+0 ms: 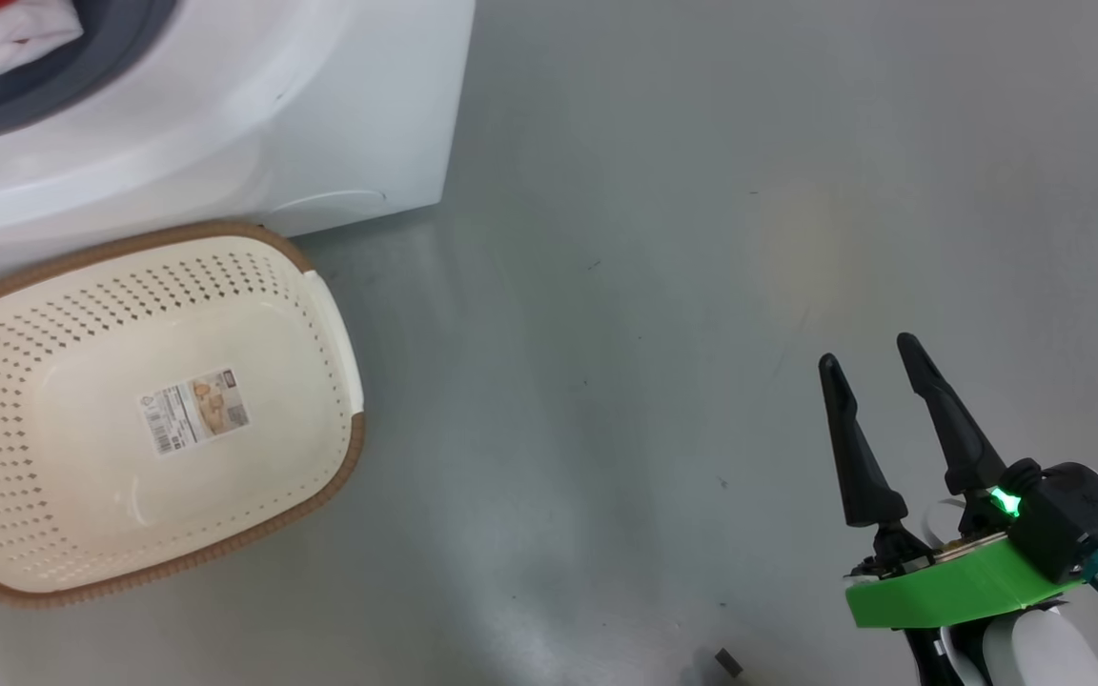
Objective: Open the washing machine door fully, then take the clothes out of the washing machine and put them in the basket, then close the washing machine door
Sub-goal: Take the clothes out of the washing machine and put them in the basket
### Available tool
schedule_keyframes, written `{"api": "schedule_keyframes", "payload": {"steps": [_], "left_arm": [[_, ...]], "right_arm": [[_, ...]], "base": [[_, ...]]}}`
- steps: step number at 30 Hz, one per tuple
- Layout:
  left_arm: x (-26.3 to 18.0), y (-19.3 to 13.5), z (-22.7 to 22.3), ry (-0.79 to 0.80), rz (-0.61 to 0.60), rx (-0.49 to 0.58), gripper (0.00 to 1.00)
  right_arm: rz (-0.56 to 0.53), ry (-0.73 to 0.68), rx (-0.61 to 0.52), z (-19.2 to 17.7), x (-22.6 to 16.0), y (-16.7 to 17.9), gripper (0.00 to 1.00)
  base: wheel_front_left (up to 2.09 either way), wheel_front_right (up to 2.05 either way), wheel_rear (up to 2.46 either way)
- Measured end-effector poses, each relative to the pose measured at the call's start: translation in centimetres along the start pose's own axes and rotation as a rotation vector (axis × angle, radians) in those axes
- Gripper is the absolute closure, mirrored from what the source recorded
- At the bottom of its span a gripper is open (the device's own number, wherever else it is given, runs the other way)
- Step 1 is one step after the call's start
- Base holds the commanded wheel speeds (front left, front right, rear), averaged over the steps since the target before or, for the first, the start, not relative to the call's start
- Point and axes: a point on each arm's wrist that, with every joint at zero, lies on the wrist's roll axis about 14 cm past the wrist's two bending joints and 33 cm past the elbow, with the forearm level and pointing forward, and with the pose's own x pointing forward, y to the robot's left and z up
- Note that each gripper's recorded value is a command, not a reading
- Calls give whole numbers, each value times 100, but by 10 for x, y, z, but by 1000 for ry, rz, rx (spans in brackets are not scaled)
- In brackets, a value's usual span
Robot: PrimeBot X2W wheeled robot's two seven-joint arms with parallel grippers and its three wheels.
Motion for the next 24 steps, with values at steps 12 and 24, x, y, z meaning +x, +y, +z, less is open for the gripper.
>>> {"api": "schedule_keyframes", "payload": {"steps": [12,24], "left_arm": [[6,-7,-19,82,1,43,0],[15,-2,-32,106,18,83,0]], "right_arm": [[-13,9,3,-2,-4,-3,0],[-30,35,-5,-9,-7,-8,0]], "base": [[0,0,0],[0,0,0]]}}
